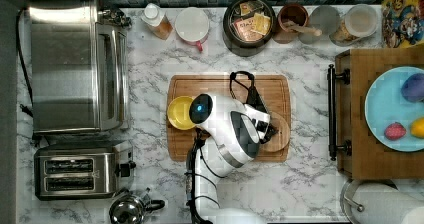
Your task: Place the lid on the board.
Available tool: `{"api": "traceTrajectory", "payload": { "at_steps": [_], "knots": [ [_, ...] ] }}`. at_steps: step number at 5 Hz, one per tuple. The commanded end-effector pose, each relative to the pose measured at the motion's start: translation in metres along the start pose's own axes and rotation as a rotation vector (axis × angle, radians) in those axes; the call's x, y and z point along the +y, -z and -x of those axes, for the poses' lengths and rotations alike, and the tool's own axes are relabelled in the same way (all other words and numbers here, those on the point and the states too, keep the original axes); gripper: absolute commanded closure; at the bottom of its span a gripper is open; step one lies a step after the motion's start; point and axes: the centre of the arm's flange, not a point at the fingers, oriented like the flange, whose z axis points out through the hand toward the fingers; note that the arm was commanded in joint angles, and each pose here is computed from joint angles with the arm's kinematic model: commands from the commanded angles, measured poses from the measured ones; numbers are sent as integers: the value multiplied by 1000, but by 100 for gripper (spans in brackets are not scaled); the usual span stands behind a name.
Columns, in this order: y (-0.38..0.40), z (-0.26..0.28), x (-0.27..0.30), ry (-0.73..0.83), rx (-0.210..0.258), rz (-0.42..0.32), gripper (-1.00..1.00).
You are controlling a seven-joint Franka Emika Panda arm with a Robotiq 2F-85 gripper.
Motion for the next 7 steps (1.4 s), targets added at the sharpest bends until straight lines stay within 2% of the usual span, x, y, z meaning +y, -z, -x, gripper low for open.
{"api": "traceTrajectory", "payload": {
  "at_steps": [1, 3, 4, 7],
  "knots": [
    [68, -21, -6, -41, 21, -216, -100],
    [79, -27, -13, 10, -47, -192, -100],
    [80, -27, -17, 37, -65, -179, -100],
    [80, -27, -17, 37, -66, -179, -100]
  ]
}}
